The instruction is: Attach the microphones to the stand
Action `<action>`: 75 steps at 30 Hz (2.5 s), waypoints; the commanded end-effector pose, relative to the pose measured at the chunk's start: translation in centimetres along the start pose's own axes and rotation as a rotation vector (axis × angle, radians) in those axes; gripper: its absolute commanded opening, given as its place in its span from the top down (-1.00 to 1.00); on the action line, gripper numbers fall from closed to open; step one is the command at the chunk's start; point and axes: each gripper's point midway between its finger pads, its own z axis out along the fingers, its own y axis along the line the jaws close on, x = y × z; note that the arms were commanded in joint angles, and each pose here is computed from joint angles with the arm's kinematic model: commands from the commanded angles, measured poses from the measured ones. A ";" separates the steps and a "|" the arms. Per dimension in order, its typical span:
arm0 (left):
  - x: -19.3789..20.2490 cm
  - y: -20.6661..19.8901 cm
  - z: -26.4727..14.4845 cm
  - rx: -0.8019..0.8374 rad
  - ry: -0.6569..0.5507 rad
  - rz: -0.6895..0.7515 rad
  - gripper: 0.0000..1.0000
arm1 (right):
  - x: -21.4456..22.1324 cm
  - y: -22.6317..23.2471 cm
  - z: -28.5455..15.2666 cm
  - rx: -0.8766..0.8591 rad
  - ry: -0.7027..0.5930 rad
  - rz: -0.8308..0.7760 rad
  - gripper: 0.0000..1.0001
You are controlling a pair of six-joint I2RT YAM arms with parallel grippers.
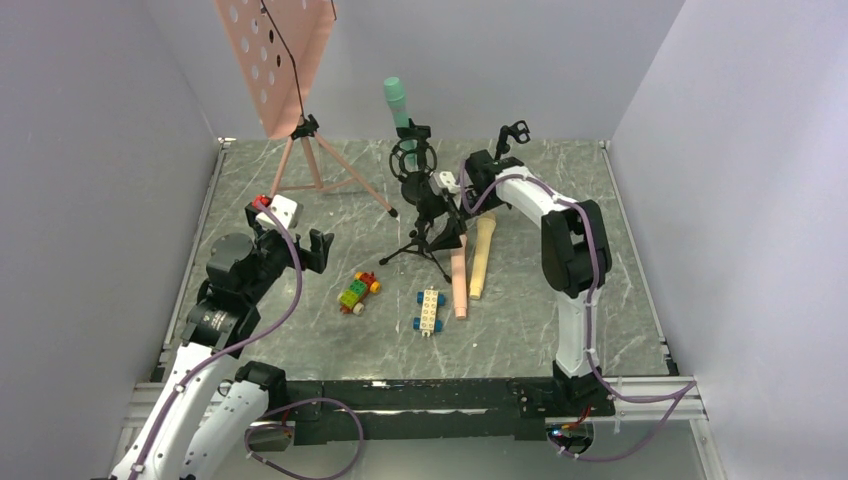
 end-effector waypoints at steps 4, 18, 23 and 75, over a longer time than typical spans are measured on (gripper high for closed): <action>-1.3 -0.3 -0.1 0.020 -0.050 0.005 -0.99 | 0.4 -1.3 -2.2 0.105 0.030 -0.042 -0.59; -1.6 -0.8 -0.1 0.048 -0.063 -0.006 -0.99 | 1.2 -0.2 -8.2 0.258 0.121 0.008 -0.65; -1.5 -2.4 0.4 0.136 -0.041 -0.036 -0.99 | 0.6 0.4 -11.0 0.420 0.226 0.038 -0.64; 6.4 -11.3 0.3 0.053 0.199 -0.399 -0.99 | 16.4 1.0 -15.5 1.621 0.296 1.284 -0.29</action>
